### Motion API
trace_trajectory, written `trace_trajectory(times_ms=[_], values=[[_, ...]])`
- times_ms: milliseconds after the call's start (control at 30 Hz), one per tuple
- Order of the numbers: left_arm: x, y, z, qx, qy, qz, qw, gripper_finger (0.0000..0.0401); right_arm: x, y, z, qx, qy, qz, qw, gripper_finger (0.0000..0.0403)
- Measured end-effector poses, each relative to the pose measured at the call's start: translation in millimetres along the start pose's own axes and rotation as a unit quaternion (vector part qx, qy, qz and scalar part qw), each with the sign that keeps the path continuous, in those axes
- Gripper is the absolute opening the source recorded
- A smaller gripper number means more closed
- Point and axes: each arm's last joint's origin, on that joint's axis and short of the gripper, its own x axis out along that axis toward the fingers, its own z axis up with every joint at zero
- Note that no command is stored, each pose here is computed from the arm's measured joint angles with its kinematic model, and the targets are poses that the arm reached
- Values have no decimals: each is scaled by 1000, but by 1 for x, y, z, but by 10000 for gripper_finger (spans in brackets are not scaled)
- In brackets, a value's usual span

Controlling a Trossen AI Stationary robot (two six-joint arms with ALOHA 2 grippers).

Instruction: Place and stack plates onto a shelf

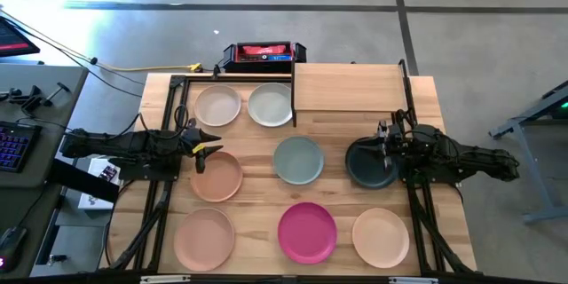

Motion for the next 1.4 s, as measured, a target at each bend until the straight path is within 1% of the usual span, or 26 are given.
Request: trace_trajectory(times_ms=[167,333,433,567,700,833,900,1033,1100,1167,1233,1400], values=[[0,0,0,-21,0,0,1000,131,0,0,0,0,0,0,1000,78],[0,0,1,-87,-5,-3,996,131,0,0,0,0,0,0,1000,78],[0,-1,4,-123,-18,-4,992,131,0,0,0,0,0,0,1000,78],[0,0,8,-147,-42,11,988,131,0,0,0,0,0,0,1000,78],[-1,0,15,-188,-79,11,979,131,0,0,0,0,0,0,1000,78],[-4,0,26,-215,-137,7,967,131,0,0,0,0,0,0,1000,78],[-6,0,34,-231,-174,0,957,131,0,0,0,0,0,0,1000,78],[-12,1,48,-264,-248,-12,932,131,0,1,2,6,-10,3,1000,78],[-16,2,54,-281,-281,-10,918,131,0,1,3,33,-16,5,999,78],[-18,3,58,-293,-303,-6,907,131,0,1,4,72,-18,7,997,78],[-21,4,61,-304,-322,-1,896,131,0,1,4,94,-18,7,995,78],[-23,6,63,-319,-339,19,885,131,0,0,4,102,-25,-8,994,78]])
